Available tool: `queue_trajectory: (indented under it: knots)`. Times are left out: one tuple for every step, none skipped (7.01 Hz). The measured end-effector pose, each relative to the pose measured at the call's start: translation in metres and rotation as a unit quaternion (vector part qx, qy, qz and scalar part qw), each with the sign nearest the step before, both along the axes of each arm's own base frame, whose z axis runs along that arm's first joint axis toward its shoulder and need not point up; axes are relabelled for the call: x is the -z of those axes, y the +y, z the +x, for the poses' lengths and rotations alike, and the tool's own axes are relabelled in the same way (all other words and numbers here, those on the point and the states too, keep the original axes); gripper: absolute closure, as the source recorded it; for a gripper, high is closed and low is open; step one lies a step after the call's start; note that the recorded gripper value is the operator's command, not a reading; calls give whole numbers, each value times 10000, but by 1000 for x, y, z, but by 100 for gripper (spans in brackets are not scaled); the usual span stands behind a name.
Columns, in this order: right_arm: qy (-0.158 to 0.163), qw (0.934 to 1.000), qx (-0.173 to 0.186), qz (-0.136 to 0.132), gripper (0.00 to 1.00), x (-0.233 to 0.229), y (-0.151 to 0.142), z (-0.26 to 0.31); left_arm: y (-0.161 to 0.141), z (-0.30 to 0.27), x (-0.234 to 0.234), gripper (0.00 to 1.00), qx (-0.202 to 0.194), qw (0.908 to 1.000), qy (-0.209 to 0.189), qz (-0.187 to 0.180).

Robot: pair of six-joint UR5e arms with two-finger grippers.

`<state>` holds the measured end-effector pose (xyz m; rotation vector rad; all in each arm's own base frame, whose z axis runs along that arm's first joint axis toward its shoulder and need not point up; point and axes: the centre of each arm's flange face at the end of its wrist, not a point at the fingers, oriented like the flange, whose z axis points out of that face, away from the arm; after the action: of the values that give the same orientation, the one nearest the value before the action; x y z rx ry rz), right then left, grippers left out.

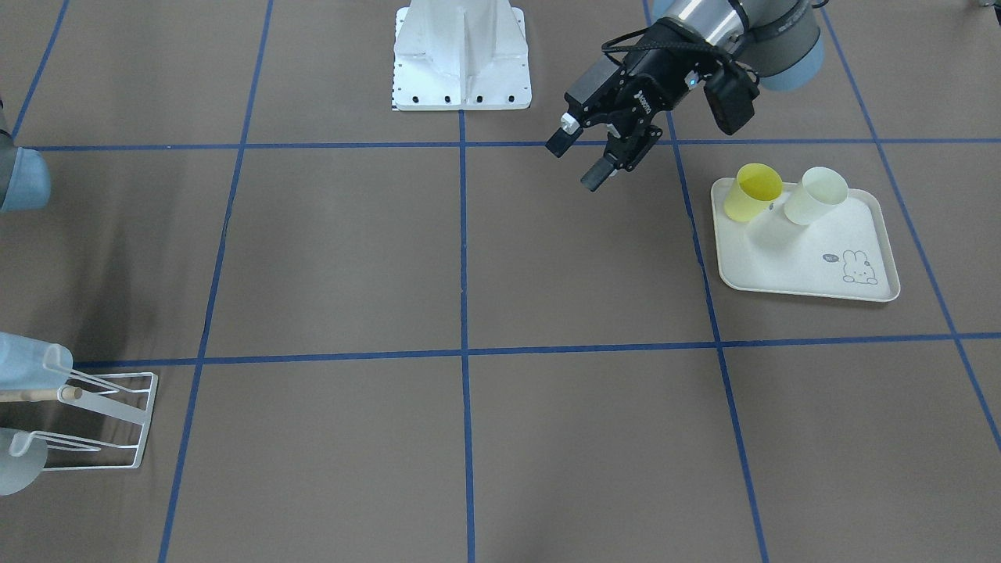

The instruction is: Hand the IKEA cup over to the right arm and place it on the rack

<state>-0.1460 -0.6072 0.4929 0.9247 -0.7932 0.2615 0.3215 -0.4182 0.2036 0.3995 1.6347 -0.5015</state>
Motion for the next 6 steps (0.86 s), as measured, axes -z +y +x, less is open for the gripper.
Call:
queue_trajectory:
  knots:
    - [-127, 9996, 234, -87, 0, 17, 1, 10, -4, -23, -19, 0, -90, 9986, -458, 236]
    - [-250, 9982, 483, -240, 0, 48, 4, 24, -12, -51, -45, 0, -244, 9944, -918, 460]
    - [-379, 9966, 614, -402, 0, 83, 10, 33, -15, -79, -77, 0, -386, 9868, -1408, 698]
    - [-673, 9938, 665, -576, 0, 119, 16, 29, -14, -106, -115, 0, -547, 9751, -1934, 939]
    - [-1117, 9881, 749, -752, 0, 150, 21, 12, -9, -128, -153, 0, -790, 9596, -2438, 1160]
    - [-1586, 9789, 875, -948, 0, 178, 27, -18, -1, -144, -187, 0, -1078, 9416, -2898, 1331]
